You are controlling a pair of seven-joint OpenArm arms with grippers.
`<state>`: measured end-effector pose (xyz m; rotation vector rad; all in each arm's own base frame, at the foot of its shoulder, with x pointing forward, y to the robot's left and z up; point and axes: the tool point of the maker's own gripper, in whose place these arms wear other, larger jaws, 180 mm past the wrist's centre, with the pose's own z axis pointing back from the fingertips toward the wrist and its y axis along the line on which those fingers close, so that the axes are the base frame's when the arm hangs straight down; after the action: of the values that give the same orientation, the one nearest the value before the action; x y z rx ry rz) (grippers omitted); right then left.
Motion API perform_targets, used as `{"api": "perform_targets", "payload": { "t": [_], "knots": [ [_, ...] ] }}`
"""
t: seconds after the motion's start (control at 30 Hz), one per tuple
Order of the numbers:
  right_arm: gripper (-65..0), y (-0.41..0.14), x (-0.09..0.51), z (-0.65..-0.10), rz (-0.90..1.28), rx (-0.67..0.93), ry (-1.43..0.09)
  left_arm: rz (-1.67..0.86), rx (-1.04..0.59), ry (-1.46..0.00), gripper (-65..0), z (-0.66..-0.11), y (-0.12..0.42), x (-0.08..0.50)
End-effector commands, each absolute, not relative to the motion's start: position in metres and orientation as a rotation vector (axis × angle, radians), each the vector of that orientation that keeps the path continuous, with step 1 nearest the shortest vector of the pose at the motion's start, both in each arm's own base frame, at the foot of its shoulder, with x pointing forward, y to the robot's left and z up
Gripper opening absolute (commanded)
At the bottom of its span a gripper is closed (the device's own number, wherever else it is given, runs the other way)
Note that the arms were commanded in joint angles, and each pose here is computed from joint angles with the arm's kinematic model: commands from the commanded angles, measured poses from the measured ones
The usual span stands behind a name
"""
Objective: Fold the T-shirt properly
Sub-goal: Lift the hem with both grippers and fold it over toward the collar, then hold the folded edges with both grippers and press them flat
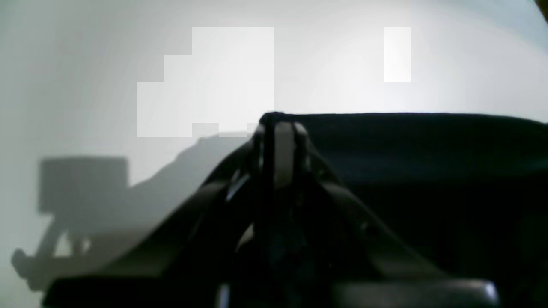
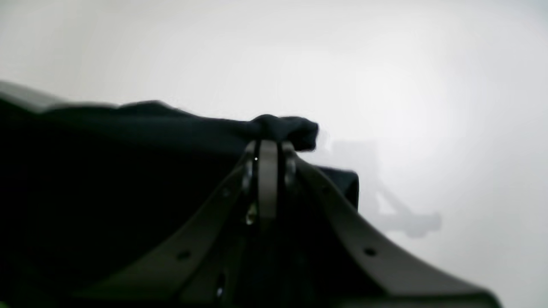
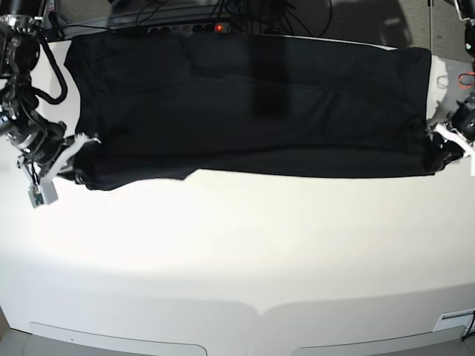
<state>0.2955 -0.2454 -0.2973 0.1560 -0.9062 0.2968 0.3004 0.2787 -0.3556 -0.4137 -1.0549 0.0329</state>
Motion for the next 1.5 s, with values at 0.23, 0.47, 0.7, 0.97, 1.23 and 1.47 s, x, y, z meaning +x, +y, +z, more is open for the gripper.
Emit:
{"api": "perform_targets", "payload": {
  "t": [0.23,0.47,0.7,0.97,1.23,1.47],
  "knots": [
    [-65.0,-0.261,0.257,-0.301,0.27,0.174,-0.877,-0.051,-0.406,-1.035,-65.0,-0.345,0.27,0.276],
    [-65.0,-0.262,0.218,-0.326,0.269,0.193,-0.783,-0.038,-0.403,-0.95,-65.0,-0.367,0.27,0.246],
    [-65.0,-0.25,0.199,-0.344,0.209,0.231,-0.758,-0.074,-0.346,-0.871,-65.0,-0.387,0.273,0.225],
    [-65.0,-0.252,0.185,-0.367,0.201,0.138,-0.69,-0.143,-0.261,-0.804,-65.0,-0.401,0.281,0.215],
    [-43.2,-0.261,0.178,-0.376,0.224,0.07,-0.631,-0.163,-0.241,-0.816,-35.4,-0.396,0.286,0.219],
    [-40.3,-0.259,0.19,-0.367,0.222,0.077,-0.707,-0.061,-0.261,-0.896,-33.6,-0.363,0.315,0.232]
  ]
}}
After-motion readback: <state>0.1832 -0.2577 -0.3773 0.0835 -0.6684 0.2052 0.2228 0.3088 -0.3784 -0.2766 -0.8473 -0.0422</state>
